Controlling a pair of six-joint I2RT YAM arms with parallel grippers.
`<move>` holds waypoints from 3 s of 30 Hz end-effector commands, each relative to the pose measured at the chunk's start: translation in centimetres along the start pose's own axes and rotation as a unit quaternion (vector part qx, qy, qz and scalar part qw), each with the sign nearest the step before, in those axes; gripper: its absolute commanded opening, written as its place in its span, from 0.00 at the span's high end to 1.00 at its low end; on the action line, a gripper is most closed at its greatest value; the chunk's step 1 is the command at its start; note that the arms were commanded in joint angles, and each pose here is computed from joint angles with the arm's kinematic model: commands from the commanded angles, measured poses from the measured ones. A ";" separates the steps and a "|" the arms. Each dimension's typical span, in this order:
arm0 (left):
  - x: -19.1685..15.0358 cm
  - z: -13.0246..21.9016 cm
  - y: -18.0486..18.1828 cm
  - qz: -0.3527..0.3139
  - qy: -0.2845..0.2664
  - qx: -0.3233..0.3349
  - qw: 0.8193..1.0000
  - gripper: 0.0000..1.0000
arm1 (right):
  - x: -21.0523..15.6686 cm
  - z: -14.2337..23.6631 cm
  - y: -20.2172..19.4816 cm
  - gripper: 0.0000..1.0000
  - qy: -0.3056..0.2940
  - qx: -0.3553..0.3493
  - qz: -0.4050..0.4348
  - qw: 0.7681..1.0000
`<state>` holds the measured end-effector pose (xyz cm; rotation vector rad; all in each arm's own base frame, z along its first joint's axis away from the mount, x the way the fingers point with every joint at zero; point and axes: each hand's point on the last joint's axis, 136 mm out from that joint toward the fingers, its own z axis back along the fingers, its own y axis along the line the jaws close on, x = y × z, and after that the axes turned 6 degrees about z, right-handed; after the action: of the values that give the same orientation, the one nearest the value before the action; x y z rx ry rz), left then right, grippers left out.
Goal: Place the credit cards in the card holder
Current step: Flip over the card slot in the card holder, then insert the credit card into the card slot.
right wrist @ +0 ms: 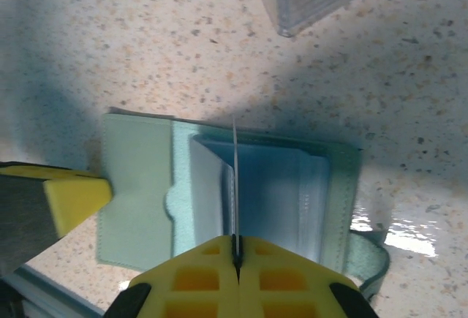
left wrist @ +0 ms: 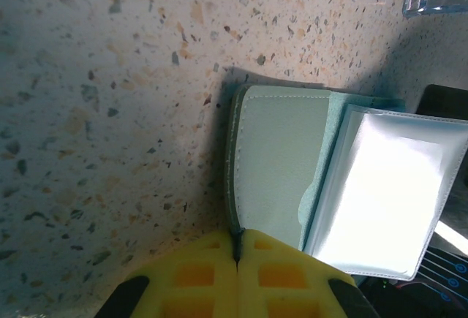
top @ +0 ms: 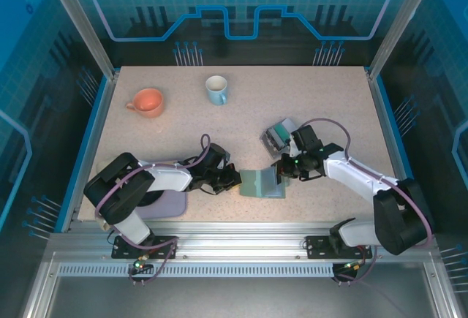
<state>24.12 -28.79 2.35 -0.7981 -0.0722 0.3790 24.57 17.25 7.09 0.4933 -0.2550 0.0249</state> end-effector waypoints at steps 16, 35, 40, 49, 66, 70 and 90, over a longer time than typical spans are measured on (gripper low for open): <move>0.6 -0.3 -0.9 0.006 -0.024 -0.006 1.000 0.88 | -1.3 -4.6 2.5 0.98 0.034 0.049 -0.023 0.998; 0.4 -0.7 -0.7 -0.019 -0.008 0.035 0.999 0.61 | -1.6 -4.9 2.0 0.98 0.038 0.062 -0.035 0.997; 0.1 -1.4 0.0 -0.023 0.006 0.064 0.998 0.64 | -1.5 -4.6 2.2 0.98 0.036 0.073 -0.039 0.996; -0.1 -1.6 1.0 -0.020 0.005 0.085 0.996 0.84 | -0.9 -2.8 1.2 0.98 0.000 0.085 -0.052 0.995; -0.4 -2.0 0.9 -0.019 0.011 0.083 0.996 0.85 | -2.6 -4.6 0.5 0.98 0.016 0.109 -0.049 0.993; -0.4 -2.1 0.9 -0.017 0.010 0.081 0.997 0.85 | -3.3 -4.8 0.3 0.98 0.021 0.108 -0.051 0.993; -0.4 -2.0 1.4 -0.003 0.004 0.085 0.996 0.87 | -4.2 -4.1 -0.1 0.98 0.025 0.138 -0.074 0.987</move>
<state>24.91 -29.80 1.51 -0.6788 -0.0667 0.3607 23.26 20.07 3.35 0.7977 -0.2311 -0.0695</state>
